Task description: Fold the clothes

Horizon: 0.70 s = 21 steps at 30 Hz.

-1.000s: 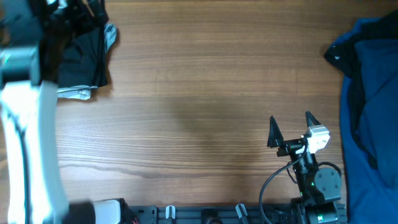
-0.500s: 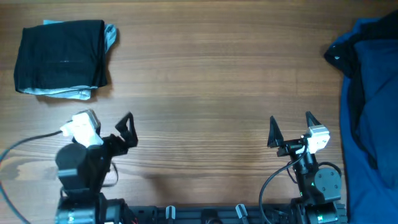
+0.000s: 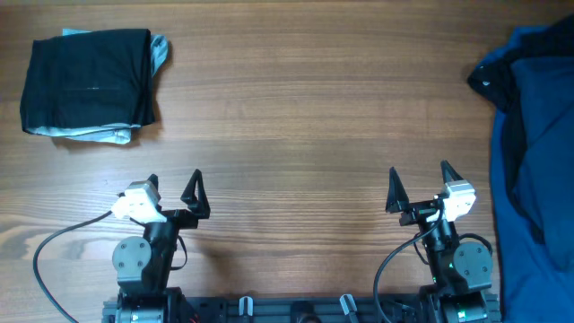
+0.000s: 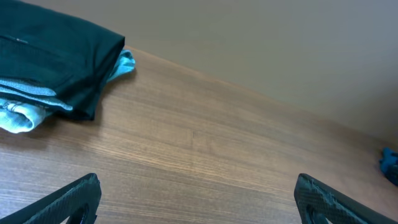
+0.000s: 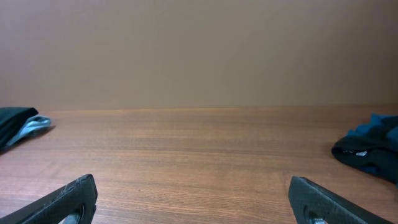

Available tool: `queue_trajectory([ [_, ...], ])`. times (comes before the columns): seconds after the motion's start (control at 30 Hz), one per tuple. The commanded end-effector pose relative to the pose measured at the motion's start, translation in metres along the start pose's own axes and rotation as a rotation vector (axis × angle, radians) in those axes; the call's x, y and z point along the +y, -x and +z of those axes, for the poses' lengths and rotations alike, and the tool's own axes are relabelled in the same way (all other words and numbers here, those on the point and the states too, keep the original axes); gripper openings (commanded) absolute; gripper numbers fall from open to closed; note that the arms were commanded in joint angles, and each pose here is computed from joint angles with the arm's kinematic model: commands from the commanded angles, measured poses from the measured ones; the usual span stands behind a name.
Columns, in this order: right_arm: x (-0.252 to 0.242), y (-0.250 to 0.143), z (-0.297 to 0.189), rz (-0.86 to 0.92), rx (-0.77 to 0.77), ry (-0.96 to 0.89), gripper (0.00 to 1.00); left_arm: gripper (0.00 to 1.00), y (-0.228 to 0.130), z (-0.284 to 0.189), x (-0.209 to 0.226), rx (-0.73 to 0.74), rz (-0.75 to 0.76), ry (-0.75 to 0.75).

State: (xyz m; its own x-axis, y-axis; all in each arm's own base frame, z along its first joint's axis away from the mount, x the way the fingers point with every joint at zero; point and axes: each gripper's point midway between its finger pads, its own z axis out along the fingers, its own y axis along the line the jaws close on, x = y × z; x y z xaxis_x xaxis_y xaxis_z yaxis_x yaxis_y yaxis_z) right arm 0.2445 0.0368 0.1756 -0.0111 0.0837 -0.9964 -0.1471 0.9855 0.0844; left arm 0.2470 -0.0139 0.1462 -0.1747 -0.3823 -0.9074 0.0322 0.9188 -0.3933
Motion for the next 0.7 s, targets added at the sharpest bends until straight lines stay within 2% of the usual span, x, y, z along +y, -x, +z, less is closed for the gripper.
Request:
queue_trajectory([
  [0.0,-0.004,0.002,0.000,-0.006,-0.010,-0.022,1.00,1.00,0.007,-0.002,0.008,-0.053,0.007,0.049],
  [0.07,-0.004,0.002,0.000,-0.006,-0.011,-0.022,1.00,1.00,0.012,-0.003,0.014,-0.078,0.015,0.083],
  [0.23,-0.004,0.002,0.000,-0.006,-0.011,-0.022,0.99,1.00,0.019,-0.006,0.016,-0.108,0.187,0.112],
  [0.67,-0.004,0.002,0.000,-0.006,-0.011,-0.022,1.00,1.00,0.019,-0.006,0.015,-0.105,0.192,0.105],
])
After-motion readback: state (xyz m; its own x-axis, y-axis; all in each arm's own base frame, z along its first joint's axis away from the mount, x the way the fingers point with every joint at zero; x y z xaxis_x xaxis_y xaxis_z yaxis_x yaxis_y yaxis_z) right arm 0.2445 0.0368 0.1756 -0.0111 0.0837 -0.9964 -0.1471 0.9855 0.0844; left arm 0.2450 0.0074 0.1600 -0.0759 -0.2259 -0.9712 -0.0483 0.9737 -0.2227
